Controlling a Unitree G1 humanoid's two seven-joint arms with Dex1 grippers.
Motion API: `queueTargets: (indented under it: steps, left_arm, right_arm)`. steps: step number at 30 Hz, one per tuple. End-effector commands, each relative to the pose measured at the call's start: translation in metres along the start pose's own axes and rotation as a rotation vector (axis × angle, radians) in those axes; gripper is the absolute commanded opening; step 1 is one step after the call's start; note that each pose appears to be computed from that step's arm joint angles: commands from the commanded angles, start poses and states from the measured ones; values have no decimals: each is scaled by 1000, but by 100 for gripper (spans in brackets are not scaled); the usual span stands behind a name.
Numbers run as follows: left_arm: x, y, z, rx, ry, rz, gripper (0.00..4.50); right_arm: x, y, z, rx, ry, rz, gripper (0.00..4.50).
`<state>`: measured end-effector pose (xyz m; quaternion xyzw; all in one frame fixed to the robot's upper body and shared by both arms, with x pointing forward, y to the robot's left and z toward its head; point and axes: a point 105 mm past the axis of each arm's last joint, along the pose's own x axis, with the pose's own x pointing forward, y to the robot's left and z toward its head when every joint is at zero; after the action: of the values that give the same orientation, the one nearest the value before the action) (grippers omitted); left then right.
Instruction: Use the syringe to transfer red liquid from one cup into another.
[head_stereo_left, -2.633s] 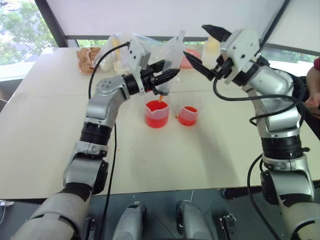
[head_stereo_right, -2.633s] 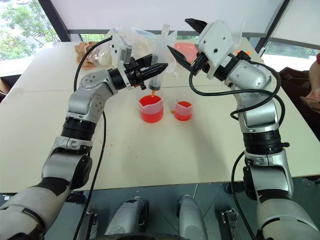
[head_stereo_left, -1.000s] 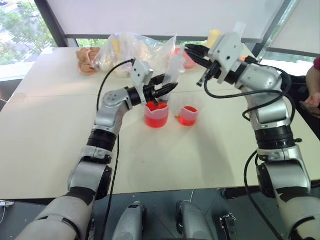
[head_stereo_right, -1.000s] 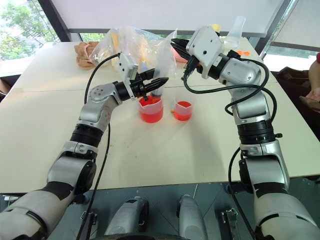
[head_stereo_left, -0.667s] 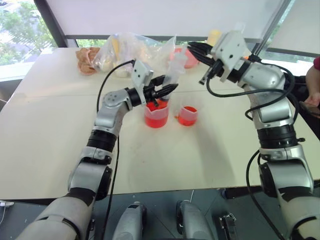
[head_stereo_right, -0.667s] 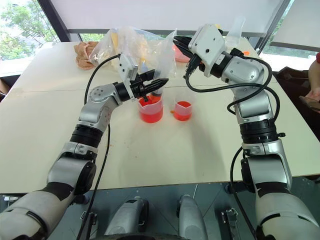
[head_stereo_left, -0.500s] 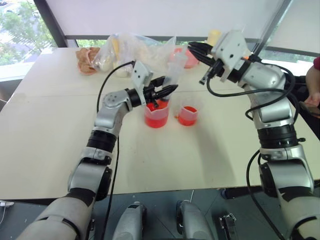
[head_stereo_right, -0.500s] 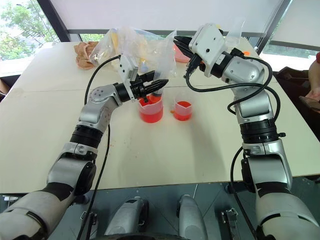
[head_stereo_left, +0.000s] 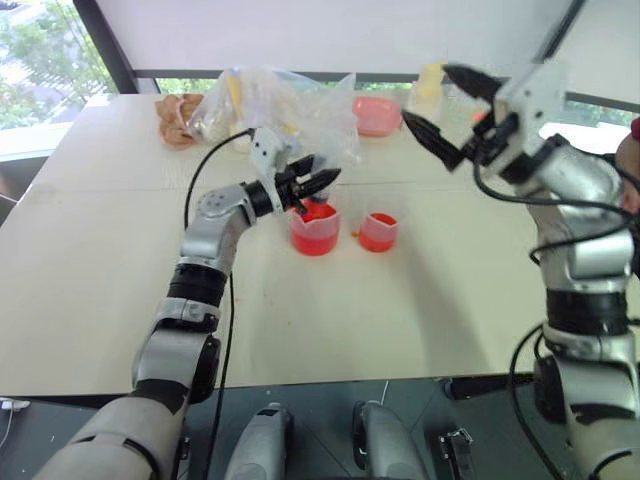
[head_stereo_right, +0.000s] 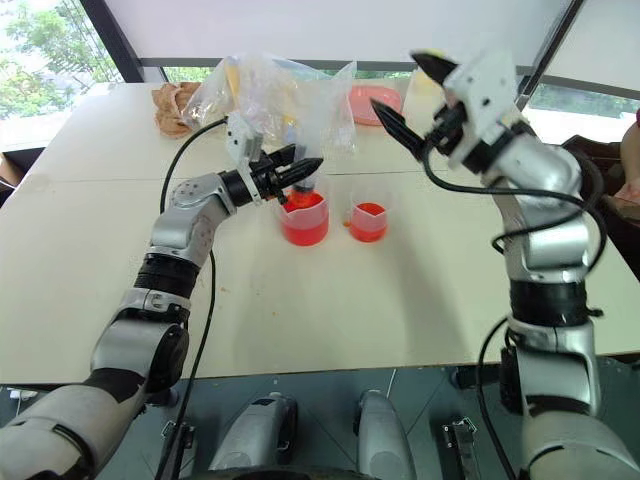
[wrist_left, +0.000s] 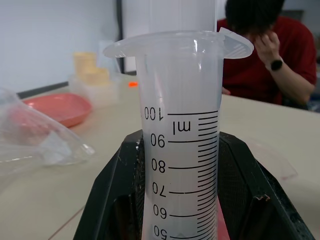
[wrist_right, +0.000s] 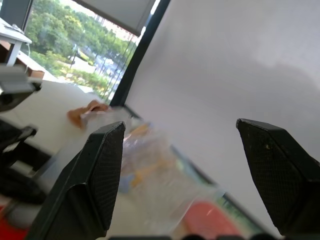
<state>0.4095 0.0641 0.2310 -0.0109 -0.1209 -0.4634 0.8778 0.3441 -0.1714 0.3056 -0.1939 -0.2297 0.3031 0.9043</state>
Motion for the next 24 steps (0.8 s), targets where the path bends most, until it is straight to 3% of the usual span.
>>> queueTargets:
  steps: [1,7,10,16,24]
  left_arm:
    - [9,-2,60,46,-169,-20,142]
    - [32,-21,107,64,-288,-116,142]
    - [51,-42,113,41,-319,-197,142]
    - [89,-66,68,-38,-225,-241,142]
    - [95,-77,33,-38,-141,-294,142]
  right_arm:
    - [-18,-16,27,-19,-52,-78,379]
    - [-39,-40,27,-80,2,-200,379]
    - [-43,-52,28,-142,24,-239,379]
    - [-31,-62,39,-281,2,-252,379]
    - [-8,-53,49,-352,-69,-199,379]
